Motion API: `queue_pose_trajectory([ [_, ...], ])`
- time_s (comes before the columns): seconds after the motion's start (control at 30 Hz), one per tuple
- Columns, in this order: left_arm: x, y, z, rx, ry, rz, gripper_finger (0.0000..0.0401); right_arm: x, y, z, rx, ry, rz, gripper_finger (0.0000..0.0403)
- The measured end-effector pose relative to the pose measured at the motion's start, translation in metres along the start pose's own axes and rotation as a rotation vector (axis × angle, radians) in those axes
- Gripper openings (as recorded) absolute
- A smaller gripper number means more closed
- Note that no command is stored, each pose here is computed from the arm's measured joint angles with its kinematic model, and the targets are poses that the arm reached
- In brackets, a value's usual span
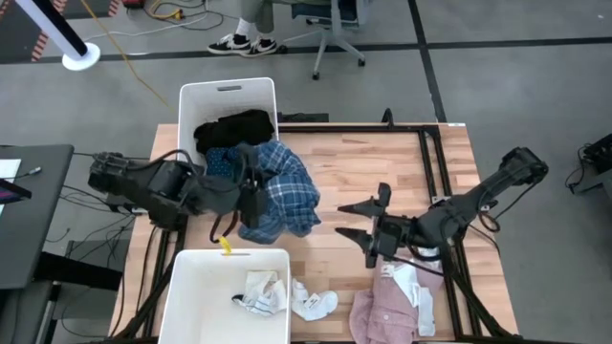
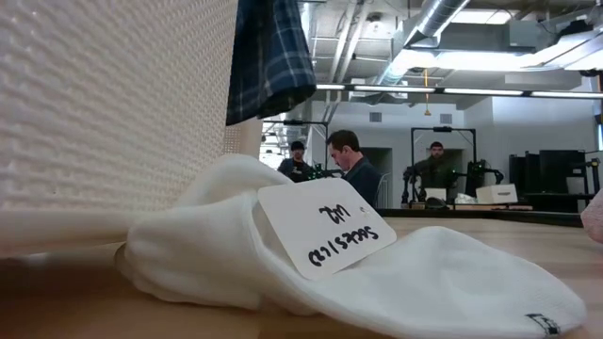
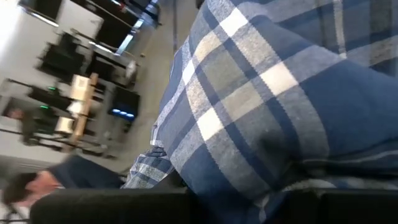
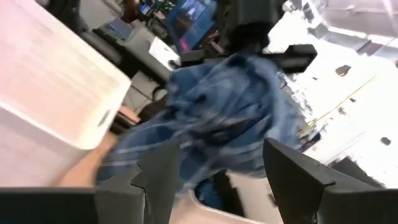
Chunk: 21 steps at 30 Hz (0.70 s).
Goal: Sort clothes
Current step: Put the blue striped shirt into the top white laundry organizer
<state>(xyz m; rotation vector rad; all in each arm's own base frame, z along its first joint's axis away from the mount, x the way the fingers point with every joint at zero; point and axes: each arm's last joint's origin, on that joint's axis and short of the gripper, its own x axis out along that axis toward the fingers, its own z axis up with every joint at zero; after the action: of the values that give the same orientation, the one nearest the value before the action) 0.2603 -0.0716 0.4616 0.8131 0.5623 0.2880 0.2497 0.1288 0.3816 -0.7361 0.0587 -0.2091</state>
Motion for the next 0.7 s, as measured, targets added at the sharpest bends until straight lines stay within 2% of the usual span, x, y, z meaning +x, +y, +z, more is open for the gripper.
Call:
queue_pose_trajectory([
  [0.2,0.011,0.007,-0.008,-0.051,0.011,-0.065,0.0038,0.011,-0.013,0.008,-0.081,-0.039,-0.002,0.0243],
  [0.43,0.026,0.015,-0.015,-0.095,0.026,-0.109,0.0038,0.048,0.003,0.011,-0.235,0.004,0.027,0.0244],
  [0.7,0.033,0.018,-0.028,-0.137,0.087,-0.184,0.0038,0.075,0.011,0.023,-0.431,0.115,-0.033,0.0253],
])
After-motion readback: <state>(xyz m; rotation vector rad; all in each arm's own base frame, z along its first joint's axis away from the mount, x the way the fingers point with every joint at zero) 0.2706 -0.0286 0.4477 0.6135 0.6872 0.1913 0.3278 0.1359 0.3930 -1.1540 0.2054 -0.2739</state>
